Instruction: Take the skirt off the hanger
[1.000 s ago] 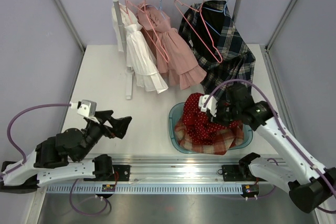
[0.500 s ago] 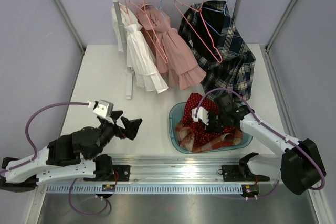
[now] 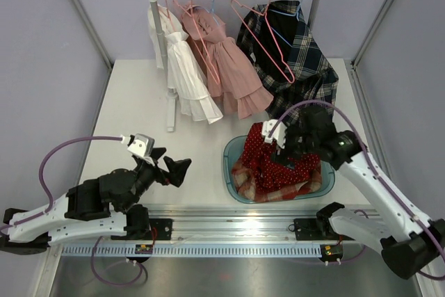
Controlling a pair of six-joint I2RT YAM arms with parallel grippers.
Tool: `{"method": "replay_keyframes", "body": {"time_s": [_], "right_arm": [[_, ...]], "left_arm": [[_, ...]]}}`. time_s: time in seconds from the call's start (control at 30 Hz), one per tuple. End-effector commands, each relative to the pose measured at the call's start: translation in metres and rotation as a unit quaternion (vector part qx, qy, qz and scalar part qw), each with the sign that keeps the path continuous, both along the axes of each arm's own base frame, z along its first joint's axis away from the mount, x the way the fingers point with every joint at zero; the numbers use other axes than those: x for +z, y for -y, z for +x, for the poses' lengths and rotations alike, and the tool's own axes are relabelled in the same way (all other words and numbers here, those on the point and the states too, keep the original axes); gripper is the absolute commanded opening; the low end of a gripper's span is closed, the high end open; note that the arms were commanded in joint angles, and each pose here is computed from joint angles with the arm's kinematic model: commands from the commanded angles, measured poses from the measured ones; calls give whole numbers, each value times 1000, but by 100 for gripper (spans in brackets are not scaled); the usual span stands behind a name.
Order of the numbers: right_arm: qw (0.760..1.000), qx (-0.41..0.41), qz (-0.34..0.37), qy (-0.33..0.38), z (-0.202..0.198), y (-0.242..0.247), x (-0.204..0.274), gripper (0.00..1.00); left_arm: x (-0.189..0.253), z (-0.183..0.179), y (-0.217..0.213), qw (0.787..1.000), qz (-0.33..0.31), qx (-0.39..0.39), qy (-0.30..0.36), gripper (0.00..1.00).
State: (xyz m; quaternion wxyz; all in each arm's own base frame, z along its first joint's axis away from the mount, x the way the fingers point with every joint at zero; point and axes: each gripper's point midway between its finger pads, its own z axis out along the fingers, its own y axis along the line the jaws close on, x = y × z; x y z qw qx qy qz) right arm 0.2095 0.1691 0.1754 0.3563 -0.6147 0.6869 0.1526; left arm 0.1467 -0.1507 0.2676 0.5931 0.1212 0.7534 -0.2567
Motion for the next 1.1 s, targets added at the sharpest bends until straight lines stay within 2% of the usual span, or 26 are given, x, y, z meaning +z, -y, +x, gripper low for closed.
{"method": "replay_keyframes", "body": {"time_s": [0.0, 0.03, 0.07, 0.1, 0.13, 0.2, 0.27, 0.33, 0.43, 0.5, 0.57, 0.6, 0.63, 0.7, 0.73, 0.77, 0.83, 0.87, 0.9, 1.0, 1.07], "right_arm": [[998, -44, 43, 27, -9, 7, 66, 85], [996, -67, 45, 32, -6, 11, 75, 87], [993, -94, 54, 36, -3, 14, 84, 96], [979, -181, 78, 55, 14, 24, 104, 100], [965, -236, 94, 67, 27, 32, 113, 99], [920, -353, 140, 101, 55, 57, 139, 99], [892, -404, 162, 119, 66, 74, 150, 99], [883, -416, 176, 129, 66, 82, 157, 99], [848, -474, 180, 156, 74, 108, 165, 99], [811, -525, 182, 182, 79, 131, 169, 99], [785, -553, 191, 204, 83, 144, 173, 99], [760, -582, 191, 219, 81, 157, 177, 99], [745, -597, 191, 228, 81, 164, 178, 99], [710, -631, 191, 249, 82, 180, 180, 99], [700, -639, 192, 256, 82, 184, 181, 99], [691, -646, 192, 262, 82, 188, 180, 100], [669, -665, 185, 275, 79, 200, 180, 100], [662, -669, 186, 282, 78, 203, 179, 99], [653, -675, 182, 291, 76, 208, 180, 99], [638, -685, 173, 307, 71, 218, 179, 100], [638, -686, 168, 307, 70, 219, 174, 99]], "left_arm": [[12, 2, 3, 1000, -17, 1, 9, 99], [15, 2, 1, 1000, -20, 5, 11, 99], [16, 3, 0, 1000, -19, 8, 11, 99], [16, 6, -3, 1000, -17, 20, 12, 99], [24, 7, -7, 999, -26, 29, 13, 99], [27, 12, -16, 998, -19, 57, 14, 99], [35, 18, -25, 996, -17, 91, 15, 99], [36, 21, -25, 994, -2, 106, 17, 99], [45, 28, -31, 990, 20, 136, 28, 99], [49, 33, -36, 984, 41, 171, 29, 99], [52, 39, -41, 979, 59, 195, 31, 99], [60, 41, -43, 978, 60, 198, 35, 99], [64, 47, -51, 974, 60, 216, 36, 99], [75, 51, -40, 981, 42, 183, 36, 99], [77, 61, -49, 978, 40, 204, 34, 99], [79, 62, -36, 985, 30, 168, 29, 99], [74, 80, -39, 982, 45, 180, 15, 99], [70, 81, -26, 988, 40, 146, 4, 99], [63, 93, -28, 987, 45, 157, -12, 99], [55, 103, -19, 990, 27, 132, -28, 99], [52, 111, -26, 990, 15, 141, -28, 99]]}}
